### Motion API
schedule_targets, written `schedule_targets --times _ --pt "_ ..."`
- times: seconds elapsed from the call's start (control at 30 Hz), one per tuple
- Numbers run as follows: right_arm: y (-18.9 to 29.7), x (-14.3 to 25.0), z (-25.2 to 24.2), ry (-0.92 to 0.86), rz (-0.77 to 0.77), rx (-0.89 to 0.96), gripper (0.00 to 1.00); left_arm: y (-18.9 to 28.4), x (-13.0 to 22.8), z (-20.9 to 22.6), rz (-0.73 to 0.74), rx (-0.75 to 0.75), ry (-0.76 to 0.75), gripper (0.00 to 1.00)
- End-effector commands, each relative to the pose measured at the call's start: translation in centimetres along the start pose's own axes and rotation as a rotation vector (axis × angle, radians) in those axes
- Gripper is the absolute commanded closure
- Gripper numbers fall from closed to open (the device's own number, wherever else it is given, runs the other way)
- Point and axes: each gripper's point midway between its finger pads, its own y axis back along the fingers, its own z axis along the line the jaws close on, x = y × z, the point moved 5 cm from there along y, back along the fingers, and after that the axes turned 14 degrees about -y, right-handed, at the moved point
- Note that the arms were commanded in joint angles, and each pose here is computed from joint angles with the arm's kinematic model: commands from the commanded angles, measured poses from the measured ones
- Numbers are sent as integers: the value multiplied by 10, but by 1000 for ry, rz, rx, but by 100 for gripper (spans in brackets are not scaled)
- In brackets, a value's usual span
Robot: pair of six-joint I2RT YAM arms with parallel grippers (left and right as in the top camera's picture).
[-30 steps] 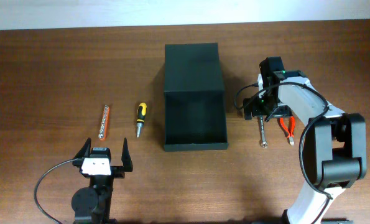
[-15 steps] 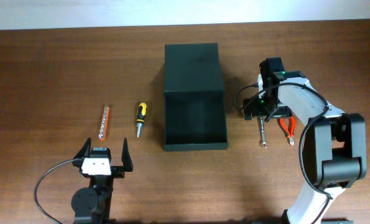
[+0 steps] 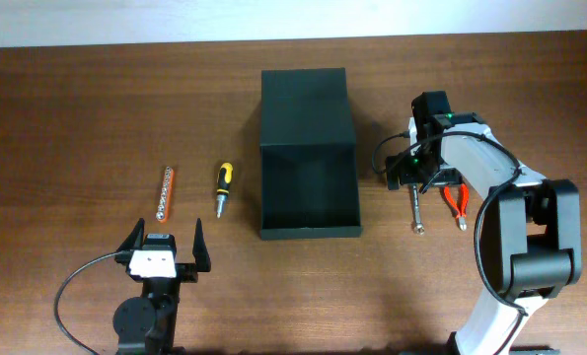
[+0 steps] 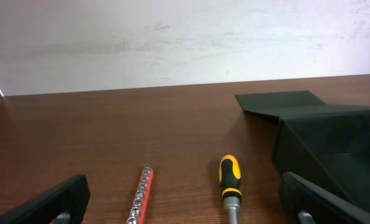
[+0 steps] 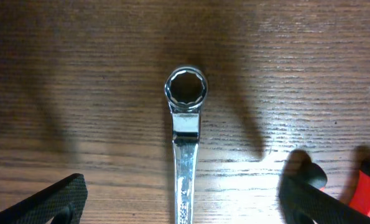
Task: Pack container
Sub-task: 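Lower the right gripper onto the wrench shaft and align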
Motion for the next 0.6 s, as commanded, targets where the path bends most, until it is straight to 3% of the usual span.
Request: schedule_targets --times 0.0,0.57 --pt "-11 7 -2 6 29 22 1 0 2 1 2 -11 9 1" --pt "-20 18 -5 7 57 30 1 0 2 1 2 -11 9 1"
